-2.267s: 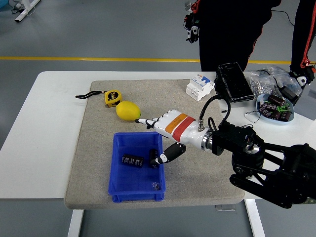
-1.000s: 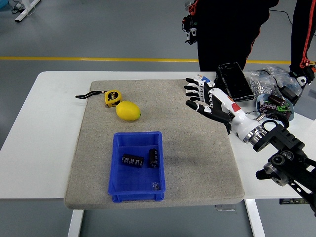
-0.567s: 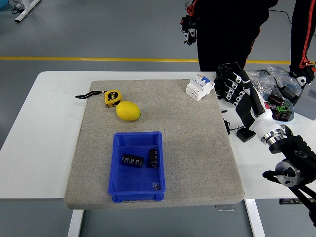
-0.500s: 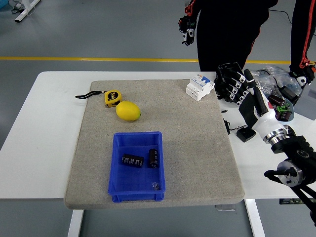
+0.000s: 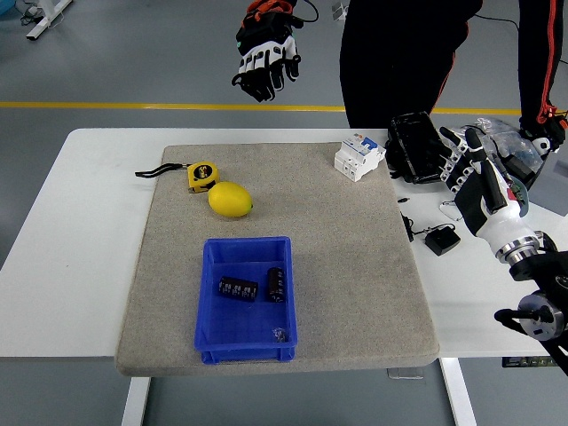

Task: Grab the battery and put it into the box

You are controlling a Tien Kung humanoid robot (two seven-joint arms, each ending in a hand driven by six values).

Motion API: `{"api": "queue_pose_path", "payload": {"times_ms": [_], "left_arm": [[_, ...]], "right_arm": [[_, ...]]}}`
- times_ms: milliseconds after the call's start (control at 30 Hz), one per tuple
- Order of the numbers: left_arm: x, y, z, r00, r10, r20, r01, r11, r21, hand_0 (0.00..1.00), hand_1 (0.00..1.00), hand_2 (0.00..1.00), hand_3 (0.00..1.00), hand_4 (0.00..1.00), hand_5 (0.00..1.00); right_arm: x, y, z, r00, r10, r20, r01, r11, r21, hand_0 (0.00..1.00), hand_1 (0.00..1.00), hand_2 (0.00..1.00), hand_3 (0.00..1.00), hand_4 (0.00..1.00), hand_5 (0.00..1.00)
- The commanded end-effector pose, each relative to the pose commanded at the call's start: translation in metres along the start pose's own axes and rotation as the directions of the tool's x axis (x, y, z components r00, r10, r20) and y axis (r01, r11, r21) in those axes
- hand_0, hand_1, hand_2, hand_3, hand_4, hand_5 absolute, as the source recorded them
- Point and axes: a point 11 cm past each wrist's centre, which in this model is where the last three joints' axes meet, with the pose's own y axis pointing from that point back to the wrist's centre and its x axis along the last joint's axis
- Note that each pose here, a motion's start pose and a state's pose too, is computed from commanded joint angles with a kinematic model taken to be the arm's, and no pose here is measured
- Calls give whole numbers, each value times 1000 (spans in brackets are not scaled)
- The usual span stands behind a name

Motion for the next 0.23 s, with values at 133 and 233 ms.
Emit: {"api": "queue_pose_path", "payload": {"times_ms": [133, 233], "left_arm": [[-1, 1, 2, 1000, 1, -1, -1, 1000, -1, 564, 606, 637, 582, 629, 591], [-3, 0, 0, 1000, -1, -15, 1, 1000, 1, 564, 606, 637, 582, 629, 591]], "right_arm": [[5, 0, -5, 1000, 16, -4, -16, 1000, 13, 966, 894, 873, 947, 998, 939], [7, 0, -7, 1000, 23, -12, -23, 1000, 16, 966, 894, 873, 947, 998, 939]]}}
